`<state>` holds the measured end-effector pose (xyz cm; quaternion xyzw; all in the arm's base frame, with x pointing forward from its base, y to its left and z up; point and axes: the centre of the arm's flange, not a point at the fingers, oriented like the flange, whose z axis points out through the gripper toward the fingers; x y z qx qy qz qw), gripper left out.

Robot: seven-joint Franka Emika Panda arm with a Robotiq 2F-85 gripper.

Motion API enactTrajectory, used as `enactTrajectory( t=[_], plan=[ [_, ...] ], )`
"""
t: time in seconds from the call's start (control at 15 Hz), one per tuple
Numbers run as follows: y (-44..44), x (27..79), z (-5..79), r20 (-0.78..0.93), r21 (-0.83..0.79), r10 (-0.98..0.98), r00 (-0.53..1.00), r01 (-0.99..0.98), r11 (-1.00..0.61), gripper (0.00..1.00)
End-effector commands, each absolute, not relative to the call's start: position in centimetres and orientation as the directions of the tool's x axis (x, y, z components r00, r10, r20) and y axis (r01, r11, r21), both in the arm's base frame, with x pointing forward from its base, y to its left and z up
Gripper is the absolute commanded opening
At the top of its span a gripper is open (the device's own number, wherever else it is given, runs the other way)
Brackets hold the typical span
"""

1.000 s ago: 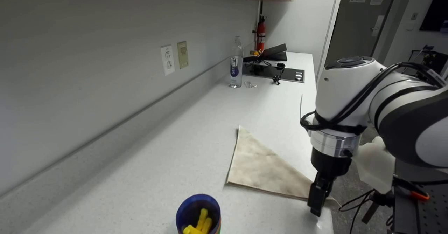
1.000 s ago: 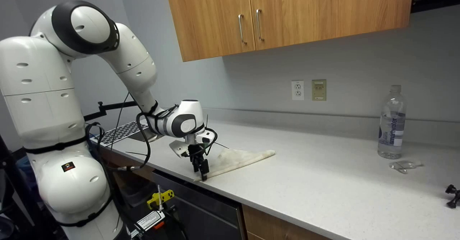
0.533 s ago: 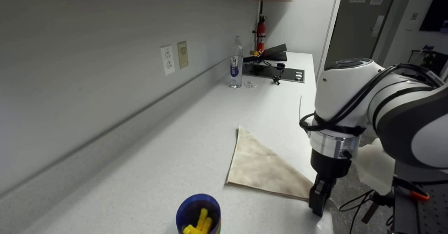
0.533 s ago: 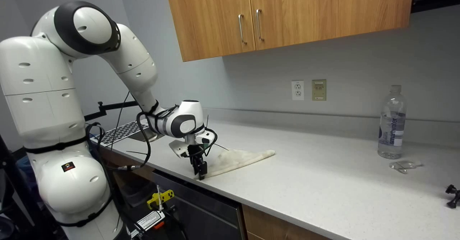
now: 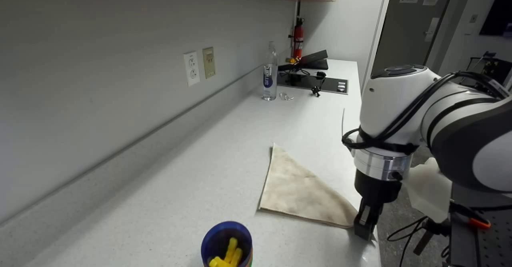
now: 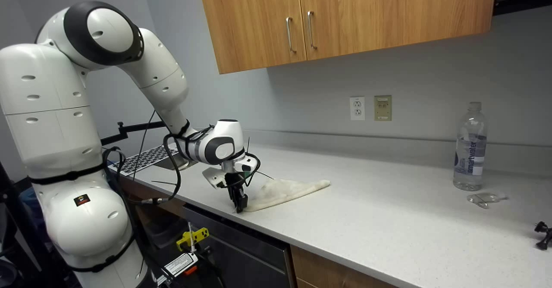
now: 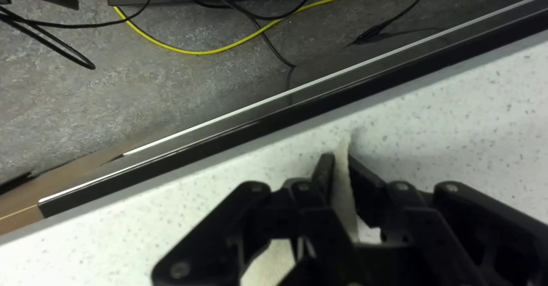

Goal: Fold the towel on the table diagonally twice.

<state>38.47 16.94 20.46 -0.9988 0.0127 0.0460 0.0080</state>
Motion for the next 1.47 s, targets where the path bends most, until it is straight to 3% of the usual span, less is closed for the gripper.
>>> enactTrajectory(
  t=[0.0, 0.67, 1.07, 1.4],
  plan=[
    [16.3, 37.6, 20.5, -0.119, 0.01, -0.023, 0.993, -0.022, -1.0, 0.03],
    [16.7, 33.6, 21.0, -0.328, 0.072, 0.045, 0.944, 0.072, -0.995, 0.03],
    [15.2, 36.8, 25.5, -0.254, 0.085, 0.032, 0.967, 0.055, -0.995, 0.03],
    [13.6, 42.6, 29.2, -0.1, 0.174, 0.062, 0.993, 0.079, -0.982, 0.03]
  ],
)
